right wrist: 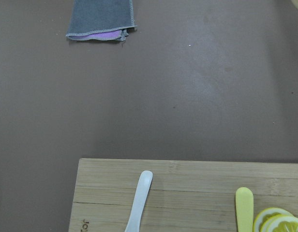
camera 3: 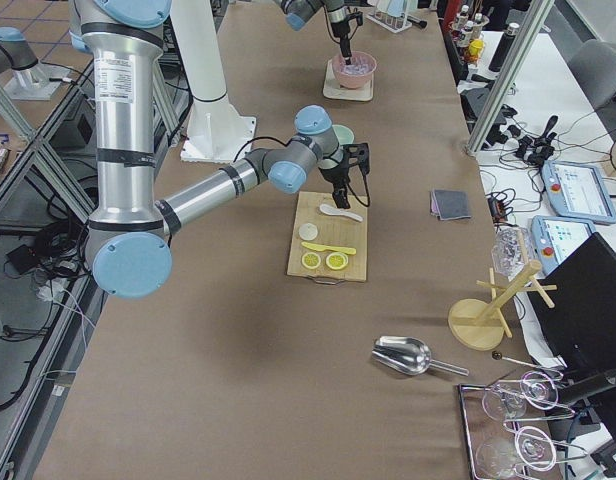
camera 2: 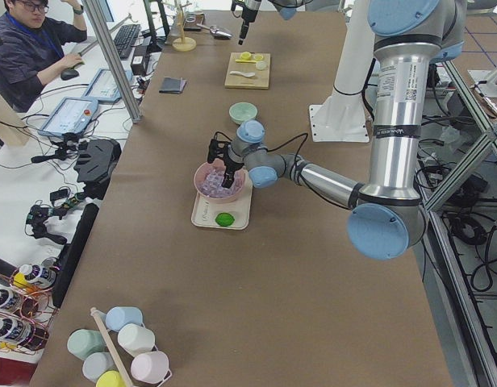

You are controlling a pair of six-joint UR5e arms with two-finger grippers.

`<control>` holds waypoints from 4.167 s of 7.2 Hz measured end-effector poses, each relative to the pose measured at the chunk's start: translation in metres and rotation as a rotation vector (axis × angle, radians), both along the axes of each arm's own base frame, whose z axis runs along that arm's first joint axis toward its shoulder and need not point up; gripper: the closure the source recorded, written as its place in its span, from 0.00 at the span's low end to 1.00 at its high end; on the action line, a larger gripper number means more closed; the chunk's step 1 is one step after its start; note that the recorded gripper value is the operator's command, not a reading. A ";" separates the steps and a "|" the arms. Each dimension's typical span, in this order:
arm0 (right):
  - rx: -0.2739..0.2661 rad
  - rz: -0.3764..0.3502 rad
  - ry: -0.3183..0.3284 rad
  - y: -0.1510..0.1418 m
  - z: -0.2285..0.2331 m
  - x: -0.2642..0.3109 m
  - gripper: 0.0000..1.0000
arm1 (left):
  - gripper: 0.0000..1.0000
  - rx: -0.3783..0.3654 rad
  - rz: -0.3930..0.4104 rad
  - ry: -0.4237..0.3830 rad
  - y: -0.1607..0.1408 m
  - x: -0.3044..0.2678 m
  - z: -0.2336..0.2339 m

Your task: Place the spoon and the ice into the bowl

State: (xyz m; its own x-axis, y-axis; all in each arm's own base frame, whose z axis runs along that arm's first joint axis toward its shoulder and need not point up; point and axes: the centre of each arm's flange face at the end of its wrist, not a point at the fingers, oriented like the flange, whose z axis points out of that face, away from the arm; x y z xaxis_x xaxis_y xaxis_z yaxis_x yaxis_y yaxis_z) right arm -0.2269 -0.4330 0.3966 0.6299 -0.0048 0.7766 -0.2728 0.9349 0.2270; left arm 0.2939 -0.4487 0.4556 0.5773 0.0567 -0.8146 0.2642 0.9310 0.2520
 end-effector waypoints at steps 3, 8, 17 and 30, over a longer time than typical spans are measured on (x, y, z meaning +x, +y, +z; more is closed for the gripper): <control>0.001 0.000 0.000 0.000 0.000 0.000 0.00 | 0.07 0.001 0.000 -0.035 0.003 0.013 0.013; 0.001 -0.001 0.001 0.000 0.000 0.000 0.00 | 0.07 0.011 0.002 -0.027 0.002 0.017 0.007; -0.002 -0.003 0.004 0.000 0.002 -0.002 0.00 | 0.60 0.009 0.014 -0.036 0.002 0.023 0.012; 0.012 0.003 0.009 -0.002 0.000 -0.008 0.00 | 1.00 -0.001 -0.150 0.361 -0.038 0.093 -0.199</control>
